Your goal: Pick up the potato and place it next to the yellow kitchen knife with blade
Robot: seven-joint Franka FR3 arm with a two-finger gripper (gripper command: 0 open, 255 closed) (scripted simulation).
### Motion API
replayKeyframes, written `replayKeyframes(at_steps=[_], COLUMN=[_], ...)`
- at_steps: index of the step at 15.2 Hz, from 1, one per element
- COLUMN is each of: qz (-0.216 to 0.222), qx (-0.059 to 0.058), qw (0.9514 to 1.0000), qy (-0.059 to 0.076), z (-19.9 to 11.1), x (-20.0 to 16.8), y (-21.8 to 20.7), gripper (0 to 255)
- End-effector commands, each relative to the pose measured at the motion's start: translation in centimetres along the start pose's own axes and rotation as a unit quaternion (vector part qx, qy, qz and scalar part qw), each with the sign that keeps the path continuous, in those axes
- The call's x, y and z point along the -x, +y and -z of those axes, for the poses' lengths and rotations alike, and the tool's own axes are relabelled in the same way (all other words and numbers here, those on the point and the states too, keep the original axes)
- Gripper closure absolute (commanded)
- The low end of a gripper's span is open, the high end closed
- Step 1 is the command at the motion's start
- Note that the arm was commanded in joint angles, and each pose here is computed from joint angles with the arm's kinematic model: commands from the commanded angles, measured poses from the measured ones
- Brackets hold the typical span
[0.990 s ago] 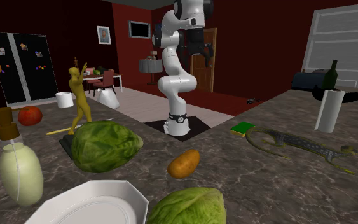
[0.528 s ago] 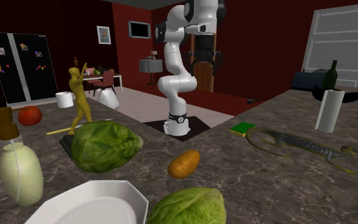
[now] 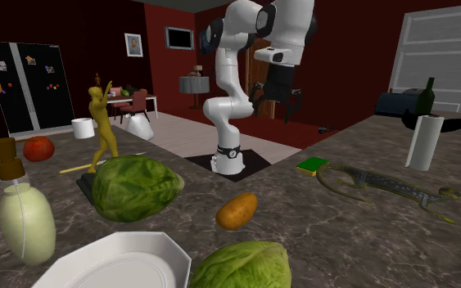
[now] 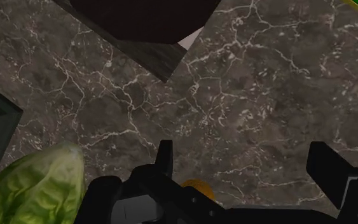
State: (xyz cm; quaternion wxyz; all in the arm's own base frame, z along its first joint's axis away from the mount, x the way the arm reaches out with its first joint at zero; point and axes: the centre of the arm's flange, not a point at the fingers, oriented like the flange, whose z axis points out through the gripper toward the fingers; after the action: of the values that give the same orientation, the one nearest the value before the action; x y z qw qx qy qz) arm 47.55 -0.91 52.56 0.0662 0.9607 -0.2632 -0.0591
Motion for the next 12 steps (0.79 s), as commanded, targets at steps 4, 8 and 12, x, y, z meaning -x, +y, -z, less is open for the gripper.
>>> replayKeyframes(at_steps=[4, 8, 12], qz=[-0.065, -0.117, -0.167], qx=[0.047, 0.084, 0.121], qw=[0.9964, 0.9884, 0.9761], qy=[-0.027, -0.048, -0.069], z=[-3.7, -6.9, -10.4], x=[-6.5, -11.7, -16.8], y=[-2.7, -4.0, -4.6], gripper=[0, 0, 0])
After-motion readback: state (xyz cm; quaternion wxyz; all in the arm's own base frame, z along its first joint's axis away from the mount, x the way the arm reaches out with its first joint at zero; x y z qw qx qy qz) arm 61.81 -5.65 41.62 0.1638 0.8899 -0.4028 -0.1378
